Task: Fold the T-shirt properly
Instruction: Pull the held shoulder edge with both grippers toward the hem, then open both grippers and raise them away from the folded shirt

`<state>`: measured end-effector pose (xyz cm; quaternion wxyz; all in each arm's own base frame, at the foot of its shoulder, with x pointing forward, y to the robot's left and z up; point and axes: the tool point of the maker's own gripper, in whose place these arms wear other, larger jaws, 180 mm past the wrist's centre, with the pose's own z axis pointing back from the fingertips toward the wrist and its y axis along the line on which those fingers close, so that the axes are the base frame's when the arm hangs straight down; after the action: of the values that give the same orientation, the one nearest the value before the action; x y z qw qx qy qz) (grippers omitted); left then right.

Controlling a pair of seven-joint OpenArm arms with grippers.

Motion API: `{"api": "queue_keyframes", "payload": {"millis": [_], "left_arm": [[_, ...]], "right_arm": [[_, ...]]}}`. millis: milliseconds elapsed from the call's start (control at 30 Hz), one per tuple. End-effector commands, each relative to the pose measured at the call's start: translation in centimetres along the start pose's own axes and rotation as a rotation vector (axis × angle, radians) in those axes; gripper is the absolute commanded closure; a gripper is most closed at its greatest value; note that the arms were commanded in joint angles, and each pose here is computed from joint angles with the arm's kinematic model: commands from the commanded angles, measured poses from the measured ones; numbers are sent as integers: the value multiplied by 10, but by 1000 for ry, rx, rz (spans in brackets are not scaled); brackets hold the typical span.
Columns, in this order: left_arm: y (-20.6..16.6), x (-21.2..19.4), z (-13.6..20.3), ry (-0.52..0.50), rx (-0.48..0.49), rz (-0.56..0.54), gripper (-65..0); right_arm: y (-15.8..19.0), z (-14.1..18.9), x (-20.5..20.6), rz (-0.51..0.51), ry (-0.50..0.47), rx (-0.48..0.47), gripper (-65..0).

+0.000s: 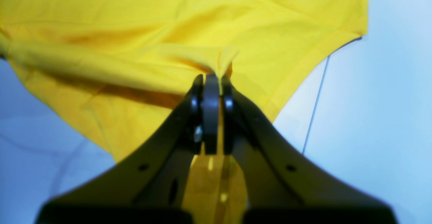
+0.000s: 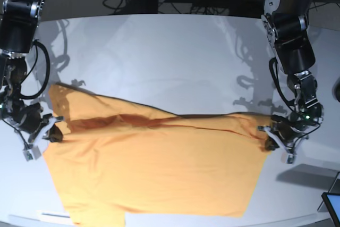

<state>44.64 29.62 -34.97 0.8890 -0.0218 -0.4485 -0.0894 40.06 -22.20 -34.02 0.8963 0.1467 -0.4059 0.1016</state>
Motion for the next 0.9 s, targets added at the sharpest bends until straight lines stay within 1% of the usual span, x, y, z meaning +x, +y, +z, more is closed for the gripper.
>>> {"api": "queue_keyframes", "payload": {"millis": [0,167,300,333,467,533,633,733,867], "left_arm": [[15,23,4,-59,41,-3,0],[9,15,-8,-54,22,34,0],[14,9,-8,-52,27,50,0],[18,8,-6,-50,34,50,0],[24,8,-4,-48,43,45,0],[32,8,0,-47,57,40,0],[37,18,2,-64,66,38,0],[38,15,-3,-48,60,66,0],[40,23,-8,-51,53,94,0]], "right_arm": [[-5,7,26,20,-70,-7,-1],[-3,5,31,26,-92,0,-1],[12,-14,29,57,-59,46,-1],[11,-17,24,57,-47,49,-1],[11,-33,29,42,-57,68,-1],[7,-36,30,30,-54,66,-1],[2,-38,37,12,-76,61,-1],[-6,-34,44,18,-82,44,-1],[-10,-32,52,24,-95,34,-1]]}}
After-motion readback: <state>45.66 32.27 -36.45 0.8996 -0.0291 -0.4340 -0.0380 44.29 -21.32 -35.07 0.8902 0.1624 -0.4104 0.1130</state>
